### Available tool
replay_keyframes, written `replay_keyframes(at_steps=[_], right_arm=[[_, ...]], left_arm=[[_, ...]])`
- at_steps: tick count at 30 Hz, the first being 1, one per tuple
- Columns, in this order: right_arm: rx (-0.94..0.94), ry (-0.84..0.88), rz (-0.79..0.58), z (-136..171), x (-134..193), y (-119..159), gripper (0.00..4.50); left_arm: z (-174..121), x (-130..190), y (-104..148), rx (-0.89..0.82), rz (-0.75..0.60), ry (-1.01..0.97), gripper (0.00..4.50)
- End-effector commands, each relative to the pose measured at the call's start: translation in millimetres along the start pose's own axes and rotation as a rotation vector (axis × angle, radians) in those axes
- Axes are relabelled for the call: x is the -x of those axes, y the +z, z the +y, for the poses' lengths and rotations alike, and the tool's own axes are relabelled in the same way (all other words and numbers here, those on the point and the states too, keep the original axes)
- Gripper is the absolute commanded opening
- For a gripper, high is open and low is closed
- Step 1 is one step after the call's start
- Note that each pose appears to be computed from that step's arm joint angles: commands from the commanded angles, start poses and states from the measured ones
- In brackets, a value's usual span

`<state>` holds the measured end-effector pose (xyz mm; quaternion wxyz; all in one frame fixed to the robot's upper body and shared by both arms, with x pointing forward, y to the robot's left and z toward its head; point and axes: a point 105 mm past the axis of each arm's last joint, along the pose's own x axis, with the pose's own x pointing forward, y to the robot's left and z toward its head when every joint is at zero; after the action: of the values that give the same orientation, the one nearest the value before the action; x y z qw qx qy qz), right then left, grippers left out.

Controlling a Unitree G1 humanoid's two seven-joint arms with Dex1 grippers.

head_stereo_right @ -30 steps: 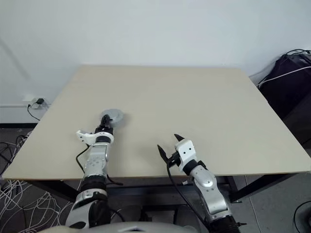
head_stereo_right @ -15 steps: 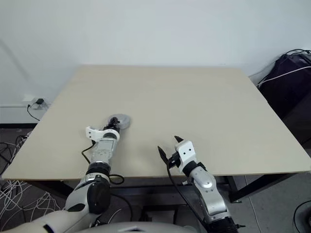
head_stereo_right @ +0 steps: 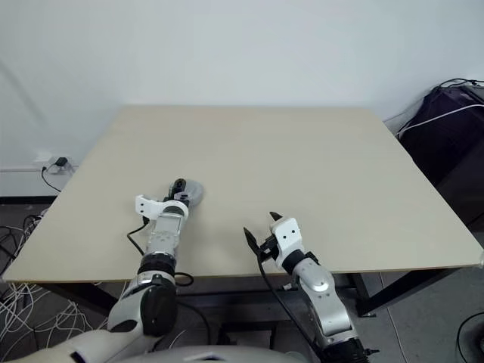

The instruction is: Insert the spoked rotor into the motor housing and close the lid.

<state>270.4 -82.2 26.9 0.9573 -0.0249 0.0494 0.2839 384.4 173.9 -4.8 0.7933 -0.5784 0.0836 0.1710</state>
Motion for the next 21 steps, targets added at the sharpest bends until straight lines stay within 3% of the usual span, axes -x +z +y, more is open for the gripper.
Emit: replay_keyframes(at_steps=[1, 10, 15, 21], right_arm=[[0.018, -0.004, -0.047, 0, -2, 15, 4.50], [-0.005, -0.002, -0.042, -1, -1, 12, 4.50], [-0.017, -0.067, -0.058, -11, 3, 11, 4.50], [-0.004, -0.191, -0.069, -25, 9, 9, 4.50]], left_arm=[[14, 11, -6, -0.024, 0.021, 0.064, 4.48], [38, 57, -25, -0.126, 0.151, 0.105, 4.48], [34, 85, -29, -0.414, 0.227, -0.050, 4.48], [24, 101, -27, -0.652, 0.185, -0.202, 4.48]])
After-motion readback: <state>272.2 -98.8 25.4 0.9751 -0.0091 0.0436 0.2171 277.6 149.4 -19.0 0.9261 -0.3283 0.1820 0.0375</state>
